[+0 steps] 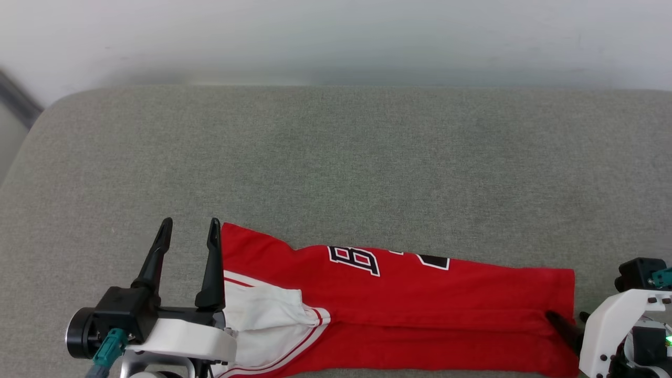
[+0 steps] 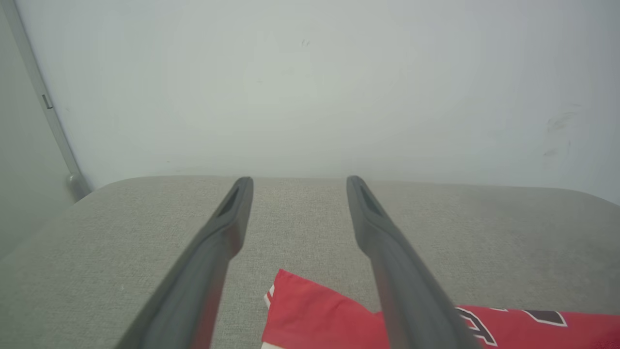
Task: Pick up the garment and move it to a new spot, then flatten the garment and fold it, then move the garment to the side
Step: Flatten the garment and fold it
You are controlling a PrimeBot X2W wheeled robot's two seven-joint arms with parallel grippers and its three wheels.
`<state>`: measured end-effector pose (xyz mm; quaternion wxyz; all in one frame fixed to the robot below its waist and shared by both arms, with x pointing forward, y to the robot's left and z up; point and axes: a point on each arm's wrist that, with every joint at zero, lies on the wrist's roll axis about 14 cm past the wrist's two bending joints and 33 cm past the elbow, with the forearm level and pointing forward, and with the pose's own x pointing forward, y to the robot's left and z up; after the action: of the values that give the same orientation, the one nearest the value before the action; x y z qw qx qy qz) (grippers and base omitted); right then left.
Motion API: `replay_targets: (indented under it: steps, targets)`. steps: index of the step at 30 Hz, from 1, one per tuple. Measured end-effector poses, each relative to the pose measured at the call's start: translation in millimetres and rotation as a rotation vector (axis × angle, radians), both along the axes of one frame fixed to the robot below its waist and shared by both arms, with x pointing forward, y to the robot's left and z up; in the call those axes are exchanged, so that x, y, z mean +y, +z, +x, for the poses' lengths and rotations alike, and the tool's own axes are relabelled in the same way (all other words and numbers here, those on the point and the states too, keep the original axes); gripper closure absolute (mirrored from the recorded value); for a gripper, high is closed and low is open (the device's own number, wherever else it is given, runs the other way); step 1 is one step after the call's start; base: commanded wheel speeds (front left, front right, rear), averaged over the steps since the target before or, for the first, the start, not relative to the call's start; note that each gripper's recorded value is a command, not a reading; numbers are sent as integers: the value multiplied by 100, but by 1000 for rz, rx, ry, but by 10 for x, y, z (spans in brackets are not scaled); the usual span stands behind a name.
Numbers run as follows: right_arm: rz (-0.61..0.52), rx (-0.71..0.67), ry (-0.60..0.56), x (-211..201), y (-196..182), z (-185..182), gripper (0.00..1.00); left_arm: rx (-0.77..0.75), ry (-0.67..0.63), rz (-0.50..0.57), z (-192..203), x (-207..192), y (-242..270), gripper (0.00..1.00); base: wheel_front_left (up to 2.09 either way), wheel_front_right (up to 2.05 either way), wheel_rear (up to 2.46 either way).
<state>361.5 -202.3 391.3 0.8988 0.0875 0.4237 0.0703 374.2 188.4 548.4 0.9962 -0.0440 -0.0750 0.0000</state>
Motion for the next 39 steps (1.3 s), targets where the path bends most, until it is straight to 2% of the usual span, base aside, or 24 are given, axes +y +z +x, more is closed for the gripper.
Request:
replay_targets:
  steps: [9, 10, 11, 12, 20, 28, 39]
  targets:
    - [43, 168, 29, 161, -311, -102, 0, 61, -12, 4, 21, -54, -204, 0, 0, 0, 0]
    - [48, 173, 28, 164, -314, -102, 11, 63, -12, 3, 24, -56, -213, 0, 0, 0, 0]
    - [48, 176, 28, 164, -317, -105, 70, 63, -12, 3, 28, -58, -214, 0, 0, 0, 0]
    - [50, 177, 30, 170, -314, -105, 100, 63, -12, 3, 31, -58, -213, 0, 0, 0, 0]
    - [53, 100, 55, 224, -118, -14, 100, 46, -7, 9, -16, -46, -157, 0, 0, 0, 0]
    - [24, -21, 28, 46, 213, 28, 100, 38, 1, 24, -137, -15, -124, 0, 0, 0, 0]
    - [-41, -39, -249, -882, 443, -368, 100, 33, -14, 26, -265, -59, -80, 0, 0, 0, 0]
